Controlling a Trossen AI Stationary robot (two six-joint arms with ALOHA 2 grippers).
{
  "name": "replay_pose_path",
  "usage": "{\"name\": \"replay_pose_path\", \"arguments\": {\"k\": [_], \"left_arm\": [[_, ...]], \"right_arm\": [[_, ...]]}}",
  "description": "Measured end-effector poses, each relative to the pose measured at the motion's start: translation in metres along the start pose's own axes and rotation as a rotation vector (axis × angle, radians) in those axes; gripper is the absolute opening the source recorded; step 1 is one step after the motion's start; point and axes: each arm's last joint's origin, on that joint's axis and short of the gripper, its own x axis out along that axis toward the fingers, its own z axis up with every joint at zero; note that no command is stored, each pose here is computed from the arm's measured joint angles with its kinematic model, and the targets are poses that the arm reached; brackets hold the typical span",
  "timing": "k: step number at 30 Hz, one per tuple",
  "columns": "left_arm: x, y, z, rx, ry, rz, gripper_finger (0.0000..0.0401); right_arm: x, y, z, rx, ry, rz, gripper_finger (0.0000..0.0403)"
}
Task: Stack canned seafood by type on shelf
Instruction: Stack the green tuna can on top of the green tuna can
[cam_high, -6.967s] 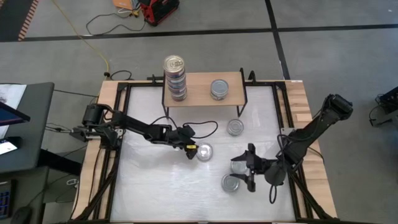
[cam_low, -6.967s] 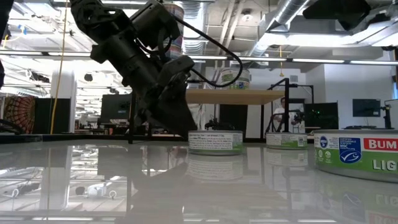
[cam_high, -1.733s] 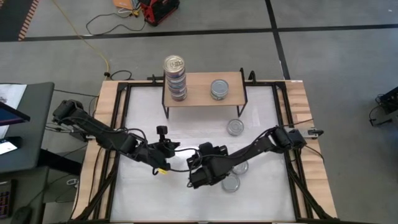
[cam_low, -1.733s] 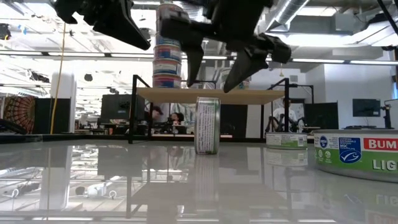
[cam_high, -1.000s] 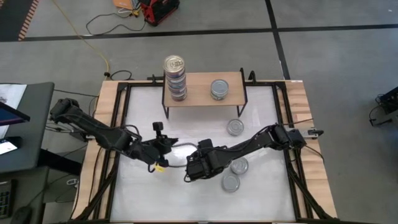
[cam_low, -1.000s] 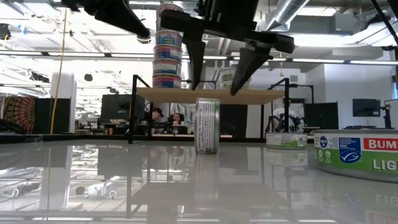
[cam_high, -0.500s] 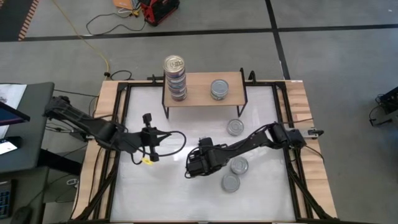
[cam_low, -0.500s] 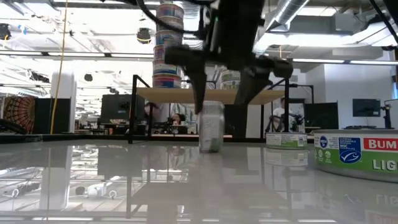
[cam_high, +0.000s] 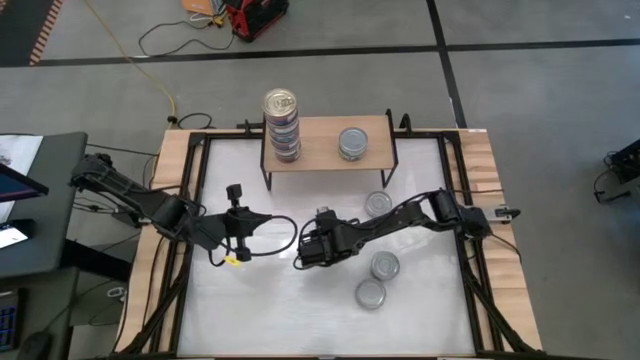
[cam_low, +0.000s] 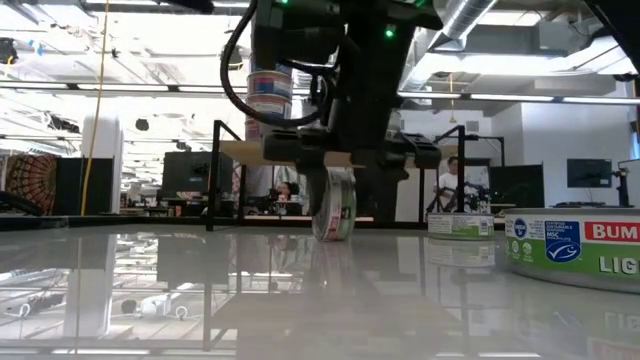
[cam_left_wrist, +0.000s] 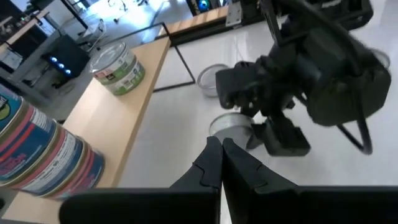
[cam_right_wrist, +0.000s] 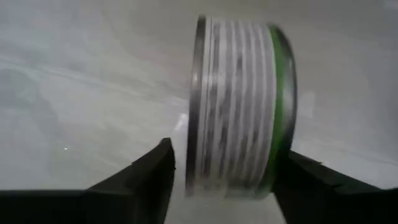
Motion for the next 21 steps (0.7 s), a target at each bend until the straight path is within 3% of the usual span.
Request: {"name": "replay_pose_path", "arguments": {"k": [4,10,14,19,21], "left_arm": [[0.0,0.0,-0.001,0.005,0.006,0.0,0.0],[0.001,-0.001,-0.001,0.02,0.008,0.002,0.0],[0.002,-0.002,-0.006,0.05,0.055,-0.012,0.0],[0.001,-0.007,-0.004,-0.009,0.04,-0.165,0.0],[0.002,-0.013,0.001,-0.018,-0.033,-0.261,0.0]], "right_arm": [[0.001,-0.001,-0.001,-0.057,-0.02,-0.01,0.016],[-0.006,-0.006,0.001,-0.236,0.017,-0.023,0.0157],[-0.036,-0.02,0.011,-0.387,0.086,-0.017,0.0157],[-0.09,-0.041,0.043,-0.538,0.083,0.102,0.0157],[-0.112,-0.054,0.06,-0.559,0.07,0.171,0.0157]]}}
